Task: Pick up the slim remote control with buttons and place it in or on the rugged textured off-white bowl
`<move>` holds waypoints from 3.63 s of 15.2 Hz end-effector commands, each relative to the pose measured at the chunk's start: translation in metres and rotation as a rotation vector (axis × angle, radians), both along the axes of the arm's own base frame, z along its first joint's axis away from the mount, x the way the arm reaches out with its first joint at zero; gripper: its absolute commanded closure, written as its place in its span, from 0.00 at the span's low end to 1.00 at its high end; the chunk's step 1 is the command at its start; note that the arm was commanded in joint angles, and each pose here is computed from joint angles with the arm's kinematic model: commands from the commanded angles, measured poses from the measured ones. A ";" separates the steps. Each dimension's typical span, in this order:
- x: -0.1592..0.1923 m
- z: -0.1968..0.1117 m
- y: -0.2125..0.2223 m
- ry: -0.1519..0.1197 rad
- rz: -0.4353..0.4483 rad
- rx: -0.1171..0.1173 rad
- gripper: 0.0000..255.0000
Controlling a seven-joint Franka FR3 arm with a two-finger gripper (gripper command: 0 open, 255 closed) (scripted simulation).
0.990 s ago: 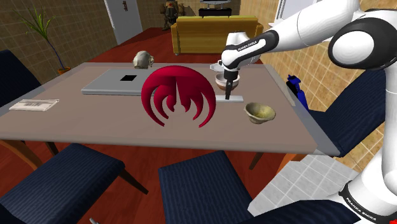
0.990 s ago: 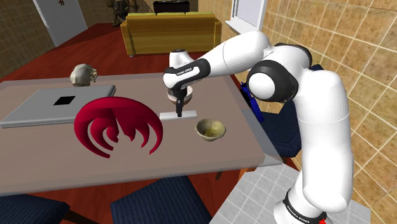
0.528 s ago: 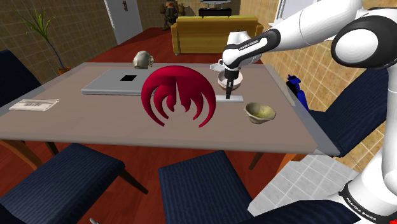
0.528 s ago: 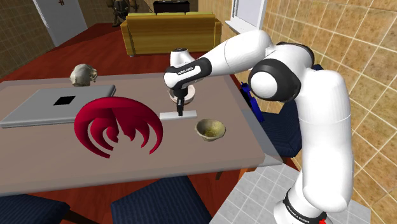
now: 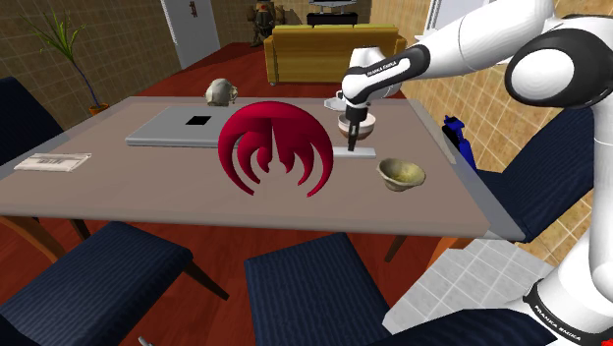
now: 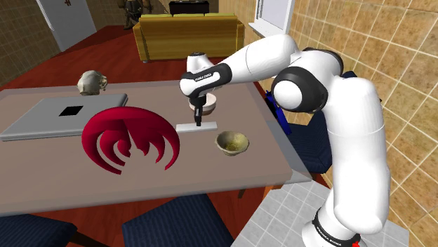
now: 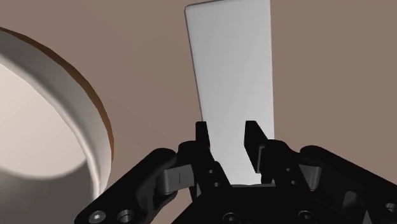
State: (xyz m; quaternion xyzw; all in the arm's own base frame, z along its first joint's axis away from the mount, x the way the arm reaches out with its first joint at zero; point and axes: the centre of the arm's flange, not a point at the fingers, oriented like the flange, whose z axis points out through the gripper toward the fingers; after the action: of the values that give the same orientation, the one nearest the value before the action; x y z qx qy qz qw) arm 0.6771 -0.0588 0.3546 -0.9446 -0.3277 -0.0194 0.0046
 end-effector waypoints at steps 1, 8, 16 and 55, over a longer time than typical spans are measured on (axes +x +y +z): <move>-0.007 -0.020 0.002 0.038 -0.003 -0.003 1.00; 0.004 0.007 0.013 0.038 -0.015 -0.005 0.00; 0.011 -0.026 0.022 0.048 -0.027 -0.007 0.00; 0.011 0.082 0.022 0.048 -0.027 -0.007 1.00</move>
State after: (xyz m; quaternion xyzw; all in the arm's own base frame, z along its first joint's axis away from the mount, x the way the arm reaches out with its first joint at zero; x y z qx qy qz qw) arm 0.6882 -0.0372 0.4317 -0.9490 -0.3150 0.0041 0.0091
